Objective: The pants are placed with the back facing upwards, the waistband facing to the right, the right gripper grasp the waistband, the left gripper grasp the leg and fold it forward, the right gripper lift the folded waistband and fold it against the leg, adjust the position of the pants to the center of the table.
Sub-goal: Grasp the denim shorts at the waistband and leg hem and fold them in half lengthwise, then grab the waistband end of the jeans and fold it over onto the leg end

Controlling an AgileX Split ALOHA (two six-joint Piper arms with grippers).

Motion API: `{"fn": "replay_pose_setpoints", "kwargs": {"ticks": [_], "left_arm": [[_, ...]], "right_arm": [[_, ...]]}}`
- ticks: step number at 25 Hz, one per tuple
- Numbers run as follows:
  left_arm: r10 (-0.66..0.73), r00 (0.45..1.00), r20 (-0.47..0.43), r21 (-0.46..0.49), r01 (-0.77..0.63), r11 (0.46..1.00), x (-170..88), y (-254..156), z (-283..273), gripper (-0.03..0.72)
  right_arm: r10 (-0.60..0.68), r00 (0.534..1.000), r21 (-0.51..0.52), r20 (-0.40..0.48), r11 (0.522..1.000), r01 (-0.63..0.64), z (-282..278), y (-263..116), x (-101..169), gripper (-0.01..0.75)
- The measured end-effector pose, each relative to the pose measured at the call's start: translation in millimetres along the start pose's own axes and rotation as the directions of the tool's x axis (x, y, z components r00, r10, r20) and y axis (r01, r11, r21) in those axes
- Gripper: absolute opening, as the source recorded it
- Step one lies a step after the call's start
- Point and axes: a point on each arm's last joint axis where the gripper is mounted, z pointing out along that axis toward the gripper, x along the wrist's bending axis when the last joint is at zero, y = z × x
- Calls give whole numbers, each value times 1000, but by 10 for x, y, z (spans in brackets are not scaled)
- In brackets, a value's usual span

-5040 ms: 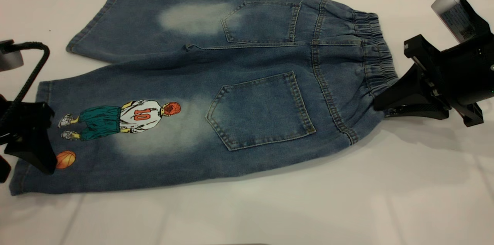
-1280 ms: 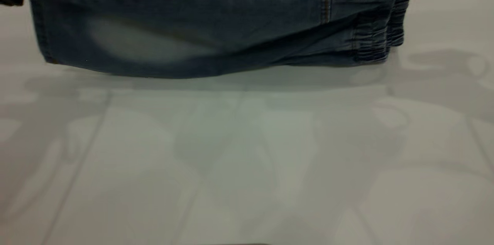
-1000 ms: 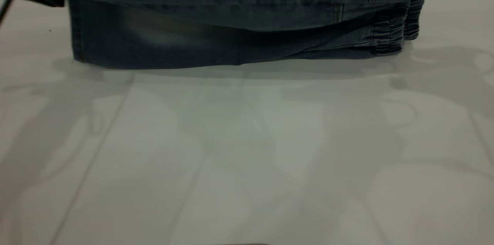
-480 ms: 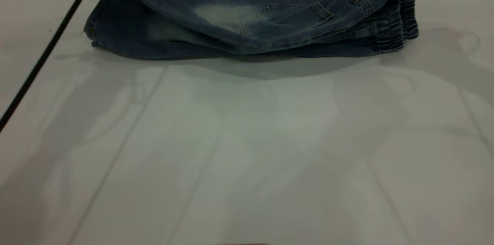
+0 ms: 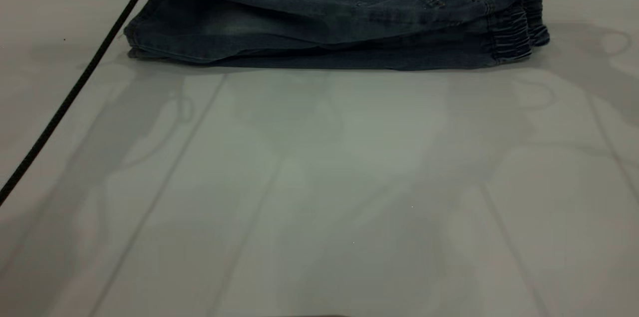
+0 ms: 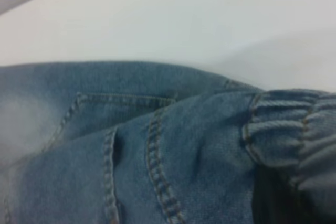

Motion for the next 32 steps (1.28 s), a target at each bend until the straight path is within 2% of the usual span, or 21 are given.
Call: {"fn": "replay_pose_setpoints", "kwargs": {"ticks": [2,5,7,11,13,15,18,21,24,27,32], "left_arm": [[17,1000,-6,-41,-18,999,4,20,15,45],[84,996,-17,-74,-85,994,8,44,19,88],[140,990,-24,-86,-142,986,9,60,18,149],[311,949,-55,-114,-316,942,14,93,15,334],[378,923,-79,-133,-385,913,18,118,11,419],[381,920,-93,-136,-391,910,28,125,9,491],[294,953,-67,-83,-299,951,-2,98,-8,547],[234,972,15,47,-234,971,-99,38,-64,559],[195,975,104,202,-213,956,-185,-33,-123,561],[166,972,163,321,-212,923,-226,-89,-161,561],[118,975,190,395,-186,900,-249,-50,-186,561]], "right_arm": [[-2,1000,-6,2,1000,2,0,21,5,109],[1,1000,-10,5,1000,-1,-1,28,1,241],[2,1000,-11,8,1000,-2,-1,29,-2,353],[4,1000,-13,19,1000,-4,-2,31,-12,588],[7,1000,-15,29,1000,-7,-2,33,-21,657],[20,999,-17,36,1000,-19,-2,34,-28,674],[41,999,-16,14,999,-41,-11,39,-1,671],[30,995,17,-95,999,-29,-60,38,130,639],[28,982,99,-185,995,-9,-93,-23,228,602],[45,986,180,-159,984,-16,-100,-94,206,593],[84,993,238,-83,969,-62,-109,-139,132,593]]}}
